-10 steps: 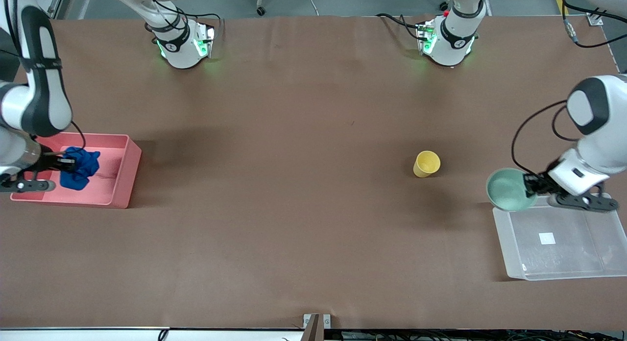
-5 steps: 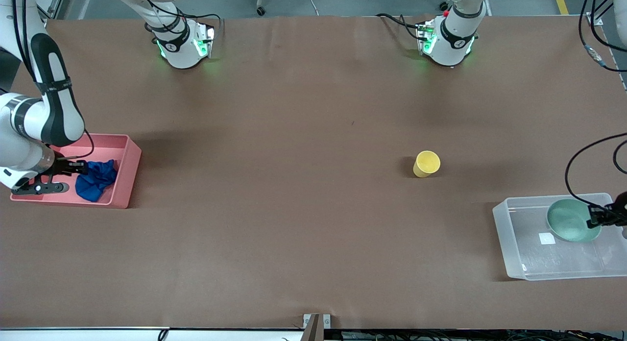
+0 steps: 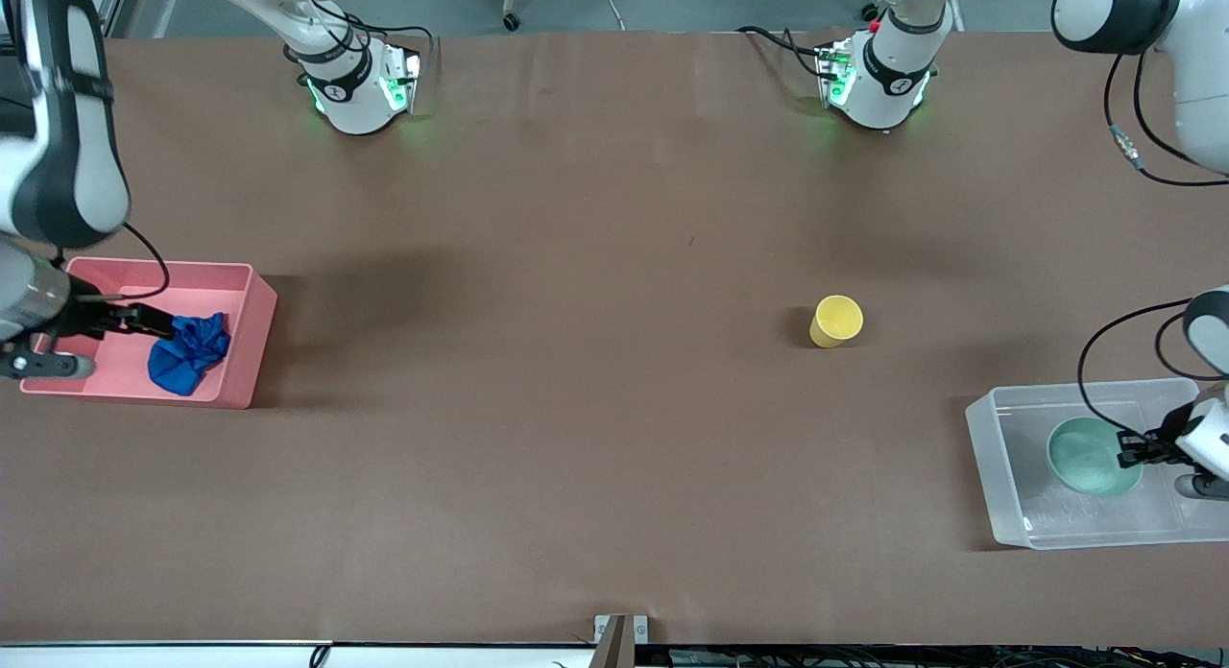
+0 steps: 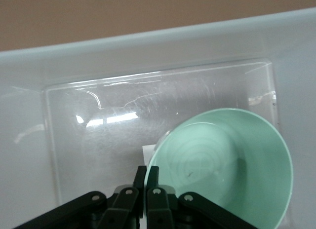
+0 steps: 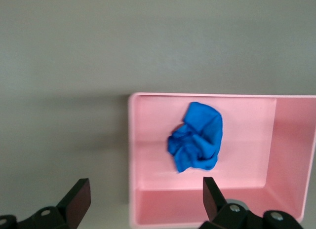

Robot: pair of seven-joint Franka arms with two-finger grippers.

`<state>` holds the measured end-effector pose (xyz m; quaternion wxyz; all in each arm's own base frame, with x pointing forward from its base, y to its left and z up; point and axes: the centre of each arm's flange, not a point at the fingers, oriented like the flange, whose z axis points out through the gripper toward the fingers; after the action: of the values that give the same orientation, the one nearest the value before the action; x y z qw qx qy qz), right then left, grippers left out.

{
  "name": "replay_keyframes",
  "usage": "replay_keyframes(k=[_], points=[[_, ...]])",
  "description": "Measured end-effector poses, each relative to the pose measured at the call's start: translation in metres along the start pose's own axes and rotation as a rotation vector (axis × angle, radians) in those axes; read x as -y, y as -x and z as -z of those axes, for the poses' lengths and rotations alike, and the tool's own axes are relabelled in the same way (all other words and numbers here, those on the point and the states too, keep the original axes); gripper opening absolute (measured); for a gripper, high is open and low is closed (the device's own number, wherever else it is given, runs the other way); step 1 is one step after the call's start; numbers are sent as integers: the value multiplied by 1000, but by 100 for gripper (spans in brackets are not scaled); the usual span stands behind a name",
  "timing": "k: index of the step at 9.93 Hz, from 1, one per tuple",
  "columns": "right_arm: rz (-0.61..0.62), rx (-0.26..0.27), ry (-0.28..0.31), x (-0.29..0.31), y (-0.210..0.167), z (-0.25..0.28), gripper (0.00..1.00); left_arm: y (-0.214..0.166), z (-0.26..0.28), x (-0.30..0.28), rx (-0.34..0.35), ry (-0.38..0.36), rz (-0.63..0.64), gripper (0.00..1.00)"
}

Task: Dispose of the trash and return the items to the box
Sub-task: 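Release the bowl into the clear box while the right gripper withdraws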

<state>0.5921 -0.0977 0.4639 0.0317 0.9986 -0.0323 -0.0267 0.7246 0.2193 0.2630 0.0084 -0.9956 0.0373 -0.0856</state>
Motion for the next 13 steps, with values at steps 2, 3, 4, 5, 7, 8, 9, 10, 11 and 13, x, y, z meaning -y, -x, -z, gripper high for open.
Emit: replay_keyframes(k=[2, 3, 4, 5, 7, 8, 9, 10, 11, 13], points=[[-40, 12, -65, 32, 8, 80, 100, 2, -20, -2, -4, 0, 38, 12], [-44, 3, -84, 31, 13, 111, 100, 2, -25, -6, 1, 3, 57, 15], [-58, -5, -96, 27, 24, 136, 100, 0, -27, -13, 2, 5, 63, 29], [-72, -13, -102, 25, 40, 157, 100, -3, -26, -17, -1, 5, 63, 42], [-80, -30, -109, 25, 76, 184, 100, -10, -9, -19, -22, -2, 58, 72], [-81, -35, -111, 24, 89, 185, 100, -17, 15, -26, -24, -2, 46, 85], [-82, -51, -107, 23, 95, 188, 100, -25, 46, -41, -13, 3, 23, 99], [-87, -78, -97, 19, 97, 198, 100, -31, 82, -64, 5, 10, -7, 100], [-93, -103, -75, 14, 98, 209, 100, -34, 116, -90, 21, 17, -37, 100], [-93, -118, -47, 9, 97, 216, 100, -21, 154, -136, 44, 27, -73, 100]])
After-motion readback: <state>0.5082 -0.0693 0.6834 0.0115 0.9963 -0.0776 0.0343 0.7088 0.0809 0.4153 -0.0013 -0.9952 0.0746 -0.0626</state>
